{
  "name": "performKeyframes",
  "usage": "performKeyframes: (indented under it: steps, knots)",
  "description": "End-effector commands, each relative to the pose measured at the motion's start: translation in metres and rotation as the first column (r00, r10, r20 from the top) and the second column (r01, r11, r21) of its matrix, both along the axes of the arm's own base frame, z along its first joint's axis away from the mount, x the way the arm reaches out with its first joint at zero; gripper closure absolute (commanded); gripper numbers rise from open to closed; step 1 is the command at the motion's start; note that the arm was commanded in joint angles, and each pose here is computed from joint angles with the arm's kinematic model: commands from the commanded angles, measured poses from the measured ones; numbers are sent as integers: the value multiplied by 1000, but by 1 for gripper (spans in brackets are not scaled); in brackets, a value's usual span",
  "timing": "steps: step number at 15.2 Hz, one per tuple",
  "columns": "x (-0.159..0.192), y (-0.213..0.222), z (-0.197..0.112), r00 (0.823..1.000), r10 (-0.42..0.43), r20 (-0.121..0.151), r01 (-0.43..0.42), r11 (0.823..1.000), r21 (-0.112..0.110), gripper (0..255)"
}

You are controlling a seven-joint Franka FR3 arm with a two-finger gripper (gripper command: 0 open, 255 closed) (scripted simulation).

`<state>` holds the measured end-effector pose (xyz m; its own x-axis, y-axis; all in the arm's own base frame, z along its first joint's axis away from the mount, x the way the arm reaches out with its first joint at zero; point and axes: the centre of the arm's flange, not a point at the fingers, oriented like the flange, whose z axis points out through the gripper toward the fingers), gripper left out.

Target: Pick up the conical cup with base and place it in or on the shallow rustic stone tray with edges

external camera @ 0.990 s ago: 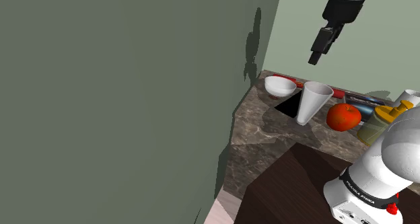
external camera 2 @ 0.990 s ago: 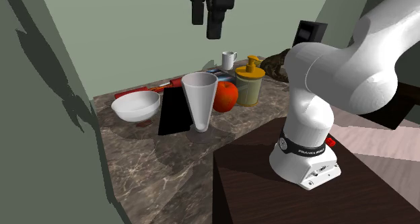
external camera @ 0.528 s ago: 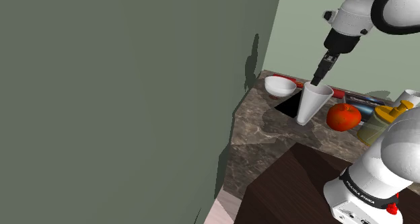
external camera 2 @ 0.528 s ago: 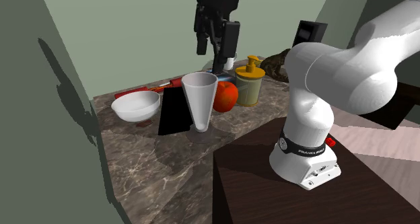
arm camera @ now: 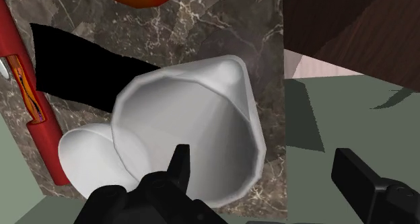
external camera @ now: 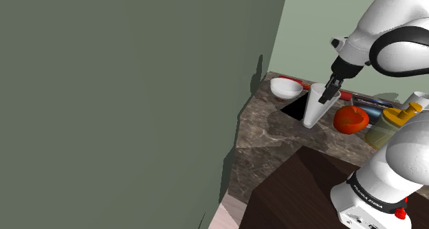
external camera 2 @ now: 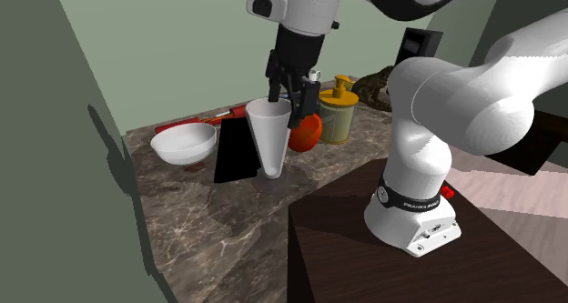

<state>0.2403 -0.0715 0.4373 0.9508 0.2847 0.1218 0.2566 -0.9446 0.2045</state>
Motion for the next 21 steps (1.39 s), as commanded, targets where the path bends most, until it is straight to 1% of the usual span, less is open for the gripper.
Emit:
performKeyframes:
  steps: [1,5,13,14,21]
  knots:
    - [0,-3,-10,1000,3,2,-3,1000,-1,0]
    - [5,-7,-33,1000,3,2,-3,1000,-1,0]
    - [5,-7,-33,1000,3,2,-3,1000,-1,0]
    - [5,-7,-33,1000,3,2,-3,1000,-1,255]
    - [5,-7,-33,1000,3,2,-3,1000,-1,255]
